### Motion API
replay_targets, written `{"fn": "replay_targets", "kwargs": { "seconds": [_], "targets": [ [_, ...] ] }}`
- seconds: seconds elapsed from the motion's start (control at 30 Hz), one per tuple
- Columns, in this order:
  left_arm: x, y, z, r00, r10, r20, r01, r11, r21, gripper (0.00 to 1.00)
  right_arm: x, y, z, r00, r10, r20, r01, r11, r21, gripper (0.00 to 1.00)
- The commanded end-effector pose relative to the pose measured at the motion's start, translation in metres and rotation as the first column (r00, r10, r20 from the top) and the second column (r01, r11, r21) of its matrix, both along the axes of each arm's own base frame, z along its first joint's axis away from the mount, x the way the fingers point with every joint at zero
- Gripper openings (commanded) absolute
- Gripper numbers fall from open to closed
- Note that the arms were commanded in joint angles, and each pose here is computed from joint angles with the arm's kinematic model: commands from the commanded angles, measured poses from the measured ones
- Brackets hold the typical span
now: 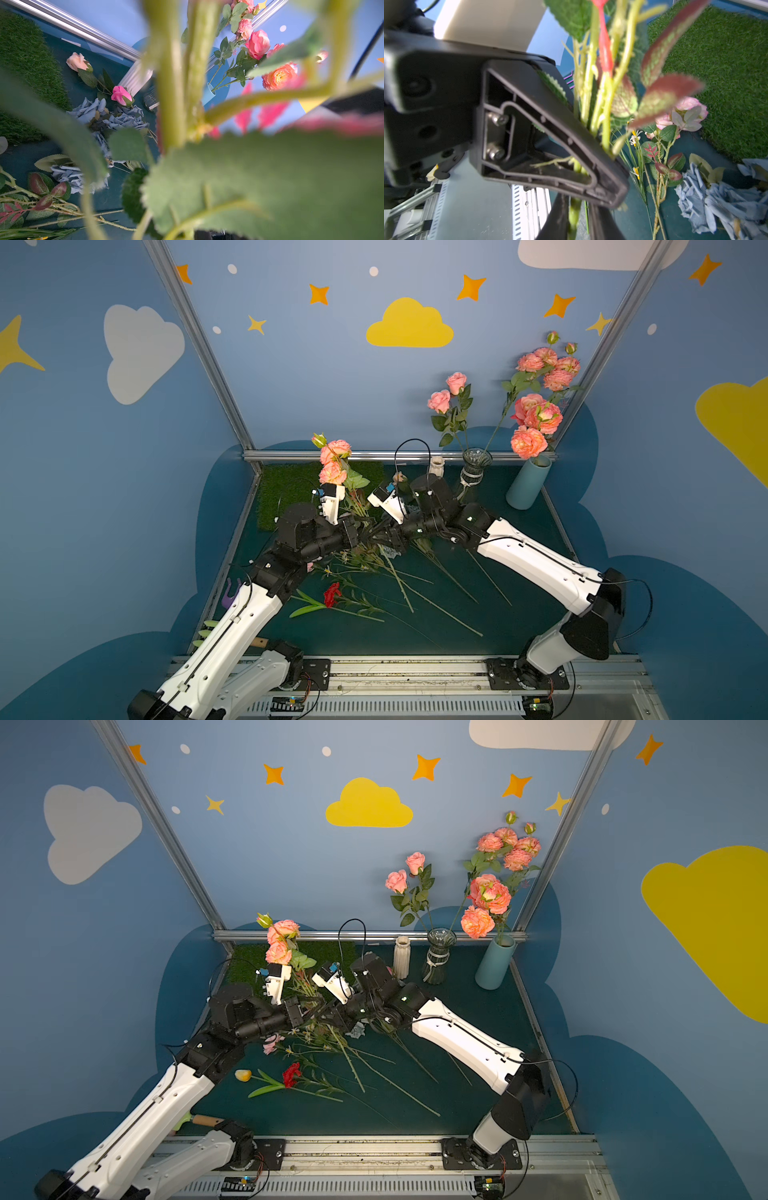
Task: Place the pink flowers into the vase
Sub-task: Pick up the flower at the center of the board, then place the flower in the vase.
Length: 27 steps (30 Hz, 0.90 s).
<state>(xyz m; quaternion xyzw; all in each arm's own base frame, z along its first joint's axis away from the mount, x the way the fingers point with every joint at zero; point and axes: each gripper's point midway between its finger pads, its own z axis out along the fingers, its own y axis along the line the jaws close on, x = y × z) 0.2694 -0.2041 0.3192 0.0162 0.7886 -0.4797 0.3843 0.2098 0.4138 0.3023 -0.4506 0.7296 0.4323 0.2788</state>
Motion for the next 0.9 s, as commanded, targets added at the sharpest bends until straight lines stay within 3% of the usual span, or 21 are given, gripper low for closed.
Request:
{"fn": "replay_targets", "kwargs": {
  "seconds": [0.0,0.07,0.1,0.17,0.2,0.23,0.37,0.53,0.7,0.87],
  "targets": [
    [-0.006,-0.002,0.018,0.998,-0.039,0.058,0.039,0.999,-0.004,0.02,-0.003,-0.002,0.016,1.000,0.016,0.014,-0.017,0.999,0.051,0.05],
    [-0.005,-0.002,0.018,0.998,-0.037,0.058,0.036,0.999,0.008,0.05,-0.002,-0.003,0.017,1.000,0.015,0.015,-0.016,0.999,0.052,0.00],
    [-0.006,-0.001,0.018,0.998,-0.033,0.061,0.032,0.999,0.014,0.23,0.000,-0.004,0.017,1.000,0.007,0.018,-0.008,0.999,0.050,0.00],
    [-0.005,0.002,0.019,0.998,-0.018,0.061,0.016,1.000,0.024,0.71,0.009,-0.008,0.016,0.999,-0.035,0.031,0.033,0.999,0.042,0.00],
    [-0.005,0.004,0.020,0.998,-0.007,0.064,0.005,1.000,0.028,0.85,0.015,-0.010,0.017,0.998,-0.060,0.035,0.059,0.997,0.039,0.00],
    [-0.005,0.005,0.022,0.998,-0.001,0.068,-0.001,0.999,0.033,0.91,0.022,-0.013,0.016,0.995,-0.090,0.043,0.088,0.996,0.032,0.00],
    [-0.004,0.016,0.028,0.995,0.055,0.080,-0.060,0.996,0.069,0.98,0.054,-0.025,0.013,0.968,-0.225,0.108,0.227,0.974,-0.006,0.00],
    [0.003,0.041,0.022,0.982,0.182,0.058,-0.190,0.964,0.188,0.98,0.103,-0.043,0.016,0.883,-0.399,0.246,0.422,0.905,-0.049,0.00],
    [0.010,0.068,0.009,0.956,0.283,0.075,-0.293,0.914,0.282,0.97,0.159,-0.060,0.032,0.727,-0.545,0.417,0.610,0.792,-0.029,0.00],
    [0.026,0.083,-0.011,0.947,0.322,0.006,-0.312,0.915,0.257,0.97,0.202,-0.062,0.063,0.577,-0.612,0.541,0.697,0.714,0.064,0.00]
  ]
}}
